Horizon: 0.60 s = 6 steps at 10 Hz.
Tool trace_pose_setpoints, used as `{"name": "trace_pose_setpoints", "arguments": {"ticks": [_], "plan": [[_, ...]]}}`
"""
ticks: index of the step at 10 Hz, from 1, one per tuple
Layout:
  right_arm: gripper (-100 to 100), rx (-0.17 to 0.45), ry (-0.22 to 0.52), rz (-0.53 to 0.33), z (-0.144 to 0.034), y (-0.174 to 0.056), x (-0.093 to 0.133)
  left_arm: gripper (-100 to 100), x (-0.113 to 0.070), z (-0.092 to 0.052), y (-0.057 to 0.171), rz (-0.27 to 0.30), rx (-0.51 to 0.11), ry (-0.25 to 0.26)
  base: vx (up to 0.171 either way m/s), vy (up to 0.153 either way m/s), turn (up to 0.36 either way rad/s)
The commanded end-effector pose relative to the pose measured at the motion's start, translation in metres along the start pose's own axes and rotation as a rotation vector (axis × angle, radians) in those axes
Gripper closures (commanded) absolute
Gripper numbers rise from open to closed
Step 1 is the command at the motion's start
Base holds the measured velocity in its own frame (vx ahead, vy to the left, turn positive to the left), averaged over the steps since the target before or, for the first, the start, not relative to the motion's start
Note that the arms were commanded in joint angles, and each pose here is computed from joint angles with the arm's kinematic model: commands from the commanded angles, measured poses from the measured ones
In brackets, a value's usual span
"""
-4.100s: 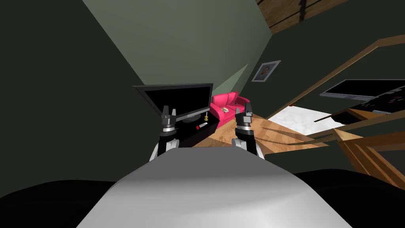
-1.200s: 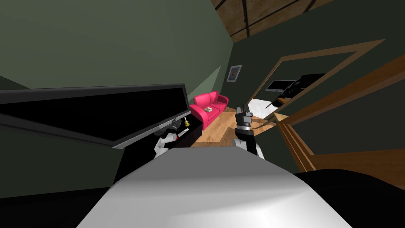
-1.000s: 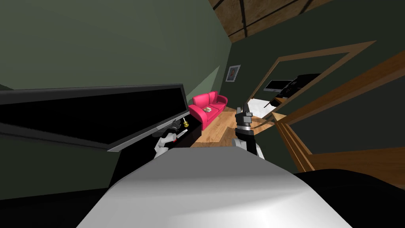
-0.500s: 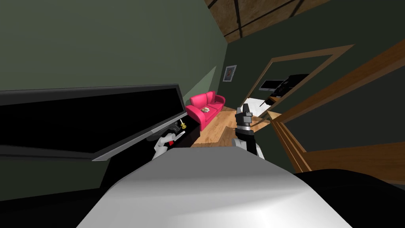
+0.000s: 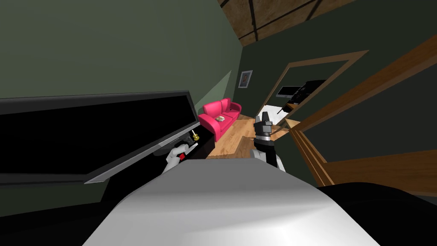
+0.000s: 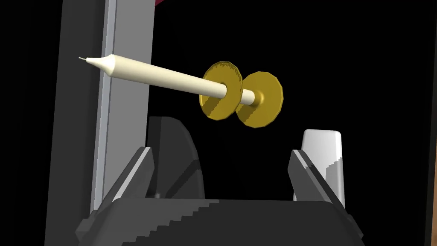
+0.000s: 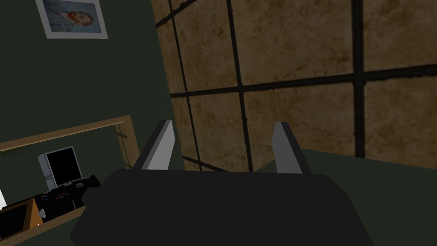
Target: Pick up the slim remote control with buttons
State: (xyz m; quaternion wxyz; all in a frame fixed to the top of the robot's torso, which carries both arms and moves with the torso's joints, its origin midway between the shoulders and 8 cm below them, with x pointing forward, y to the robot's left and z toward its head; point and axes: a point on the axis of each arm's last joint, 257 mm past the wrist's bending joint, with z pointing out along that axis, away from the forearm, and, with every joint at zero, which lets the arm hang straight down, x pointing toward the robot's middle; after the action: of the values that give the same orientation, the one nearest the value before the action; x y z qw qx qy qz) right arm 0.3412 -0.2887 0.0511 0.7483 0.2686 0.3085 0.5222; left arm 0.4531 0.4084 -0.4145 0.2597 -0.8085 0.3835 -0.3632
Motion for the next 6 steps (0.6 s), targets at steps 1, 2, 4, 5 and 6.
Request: {"name": "trace_pose_setpoints", "arguments": {"ticks": [1,2,4,5,6], "plan": [[0,0.0,0.0,0.0,0.0,0.0,0.0,-100,-0.016,0.004,0.016,-0.015,-0.052,-0.035,0.047,-0.017,-0.052],[0,0.0,0.0,0.0,0.0,0.0,0.0,-100,-0.016,0.004,0.016,-0.015,-0.052,-0.035,0.023,-0.008,0.012],[0,0.0,0.0,0.0,0.0,0.0,0.0,-100,-0.037,0.007,0.035,-0.037,-0.122,-0.081,0.036,-0.011,-0.078],[0,0.0,0.0,0.0,0.0,0.0,0.0,-100,-0.051,0.008,0.044,-0.054,-0.173,-0.111,0.048,-0.015,-0.118],[0,0.0,0.0,0.0,0.0,0.0,0.0,-100,-0.059,0.008,0.053,-0.06,-0.19,-0.128,0.043,-0.006,-0.04]]}}
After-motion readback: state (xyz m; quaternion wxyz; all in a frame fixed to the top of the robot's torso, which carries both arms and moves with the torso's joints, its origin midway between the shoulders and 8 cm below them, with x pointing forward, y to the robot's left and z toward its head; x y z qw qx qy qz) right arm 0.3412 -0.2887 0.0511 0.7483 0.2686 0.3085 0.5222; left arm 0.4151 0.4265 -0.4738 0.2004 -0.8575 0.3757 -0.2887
